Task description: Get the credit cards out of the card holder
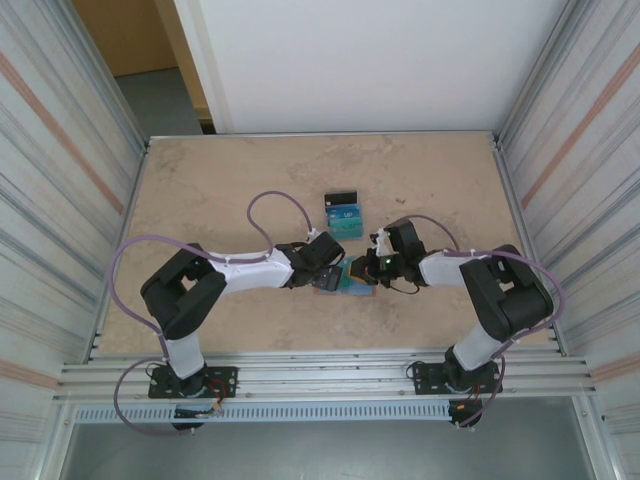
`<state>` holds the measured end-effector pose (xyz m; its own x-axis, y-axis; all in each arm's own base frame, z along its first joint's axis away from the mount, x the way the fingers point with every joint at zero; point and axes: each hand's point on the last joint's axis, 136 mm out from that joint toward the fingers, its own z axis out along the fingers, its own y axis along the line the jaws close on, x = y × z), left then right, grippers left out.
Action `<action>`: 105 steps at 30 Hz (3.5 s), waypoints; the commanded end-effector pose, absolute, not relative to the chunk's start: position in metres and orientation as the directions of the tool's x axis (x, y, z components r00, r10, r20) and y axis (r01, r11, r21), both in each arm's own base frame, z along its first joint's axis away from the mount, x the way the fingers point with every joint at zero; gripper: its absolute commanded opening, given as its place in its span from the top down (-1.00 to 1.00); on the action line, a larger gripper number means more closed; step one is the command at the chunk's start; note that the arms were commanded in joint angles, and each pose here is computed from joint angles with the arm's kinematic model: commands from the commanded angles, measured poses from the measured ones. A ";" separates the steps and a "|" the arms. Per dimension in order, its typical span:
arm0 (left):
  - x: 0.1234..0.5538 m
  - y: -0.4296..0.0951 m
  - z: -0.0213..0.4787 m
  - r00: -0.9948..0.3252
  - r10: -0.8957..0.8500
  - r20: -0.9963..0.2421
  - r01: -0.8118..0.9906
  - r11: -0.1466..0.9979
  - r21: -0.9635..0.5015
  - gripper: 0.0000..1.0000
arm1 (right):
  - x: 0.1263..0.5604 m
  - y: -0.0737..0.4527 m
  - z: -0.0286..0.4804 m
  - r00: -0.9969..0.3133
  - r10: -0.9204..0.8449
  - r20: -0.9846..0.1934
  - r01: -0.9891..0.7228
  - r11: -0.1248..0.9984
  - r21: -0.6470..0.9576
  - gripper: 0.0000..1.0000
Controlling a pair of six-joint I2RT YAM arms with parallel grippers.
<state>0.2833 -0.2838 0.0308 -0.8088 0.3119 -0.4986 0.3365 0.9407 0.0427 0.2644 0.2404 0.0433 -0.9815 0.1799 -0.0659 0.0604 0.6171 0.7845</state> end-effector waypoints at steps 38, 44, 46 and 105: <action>0.214 -0.322 0.218 -0.154 0.477 -0.865 0.979 0.194 -0.068 -0.39 | 0.186 0.261 0.217 -0.540 -0.388 -0.747 -0.832 0.380 0.405 1.00; 0.203 -0.326 0.214 -0.148 0.494 -0.857 0.988 0.113 -0.105 0.18 | 0.181 0.263 0.224 -0.502 -0.413 -0.760 -0.860 0.335 0.386 1.00; 0.199 -0.327 0.212 -0.146 0.498 -0.855 0.989 0.089 -0.117 0.26 | 0.180 0.264 0.225 -0.494 -0.416 -0.764 -0.865 0.327 0.381 1.00; 0.193 -0.298 0.314 -0.275 -0.151 -0.950 0.923 0.237 -0.304 1.00 | 0.189 0.280 0.321 -0.361 0.131 -0.923 -0.924 0.081 0.373 0.78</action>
<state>0.1924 -0.3004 0.3070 -0.2919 -0.1231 -0.9485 0.9181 0.2419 -0.3139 0.1966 0.2766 0.3043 -0.4057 0.1262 -0.9053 -0.8984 0.1274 0.4203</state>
